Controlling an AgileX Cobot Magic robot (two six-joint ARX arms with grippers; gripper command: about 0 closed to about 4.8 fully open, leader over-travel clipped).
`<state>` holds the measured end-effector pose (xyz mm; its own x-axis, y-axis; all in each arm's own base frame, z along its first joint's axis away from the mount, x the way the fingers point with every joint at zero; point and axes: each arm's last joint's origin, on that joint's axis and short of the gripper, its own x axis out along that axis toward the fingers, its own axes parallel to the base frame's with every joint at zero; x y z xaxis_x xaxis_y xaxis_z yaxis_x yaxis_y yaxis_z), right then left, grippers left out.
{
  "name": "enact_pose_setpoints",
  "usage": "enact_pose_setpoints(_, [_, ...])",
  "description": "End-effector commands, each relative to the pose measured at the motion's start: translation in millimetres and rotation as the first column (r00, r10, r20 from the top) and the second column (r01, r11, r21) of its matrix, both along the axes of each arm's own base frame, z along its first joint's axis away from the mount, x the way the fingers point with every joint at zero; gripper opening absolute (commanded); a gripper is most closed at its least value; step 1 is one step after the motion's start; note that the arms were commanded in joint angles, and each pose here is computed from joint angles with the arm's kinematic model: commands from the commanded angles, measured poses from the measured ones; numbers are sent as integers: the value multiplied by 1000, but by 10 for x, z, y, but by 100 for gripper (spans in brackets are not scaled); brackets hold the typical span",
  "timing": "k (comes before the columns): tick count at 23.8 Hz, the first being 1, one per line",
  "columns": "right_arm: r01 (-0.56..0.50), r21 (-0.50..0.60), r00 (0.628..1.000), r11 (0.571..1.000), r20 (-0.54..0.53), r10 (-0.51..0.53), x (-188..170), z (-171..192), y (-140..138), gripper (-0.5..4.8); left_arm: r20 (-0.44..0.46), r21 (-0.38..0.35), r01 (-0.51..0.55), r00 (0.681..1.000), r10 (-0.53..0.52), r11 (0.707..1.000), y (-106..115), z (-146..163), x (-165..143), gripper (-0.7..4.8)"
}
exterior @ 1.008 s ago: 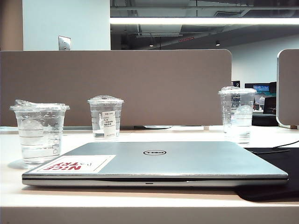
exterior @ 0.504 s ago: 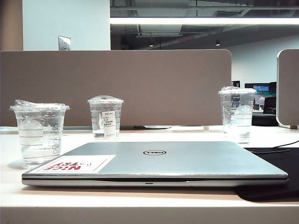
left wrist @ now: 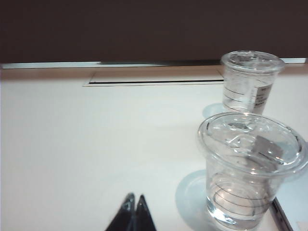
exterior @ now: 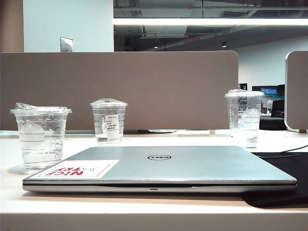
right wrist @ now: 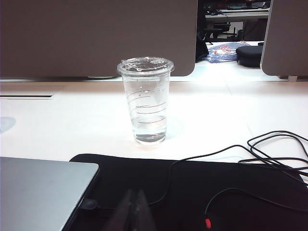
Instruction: Pick up the coffee cup on the middle and place it on the left side of the laptop.
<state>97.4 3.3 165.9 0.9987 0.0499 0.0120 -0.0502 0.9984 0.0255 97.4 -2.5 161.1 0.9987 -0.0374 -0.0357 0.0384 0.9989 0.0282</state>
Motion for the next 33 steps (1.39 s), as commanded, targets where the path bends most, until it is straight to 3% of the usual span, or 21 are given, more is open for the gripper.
enact_pose_setpoints(1, [2,0,1000,1000,9,-2,1,-1,-1,-5,13,-2,9,1000,-9,1000,-4,21,-2,-5])
enact_pose_setpoints(33, [34,0,999,999,9,-34,2,-1,-32,-5,13,-2,8,1000,-8,1000,-4,21,-2,-5])
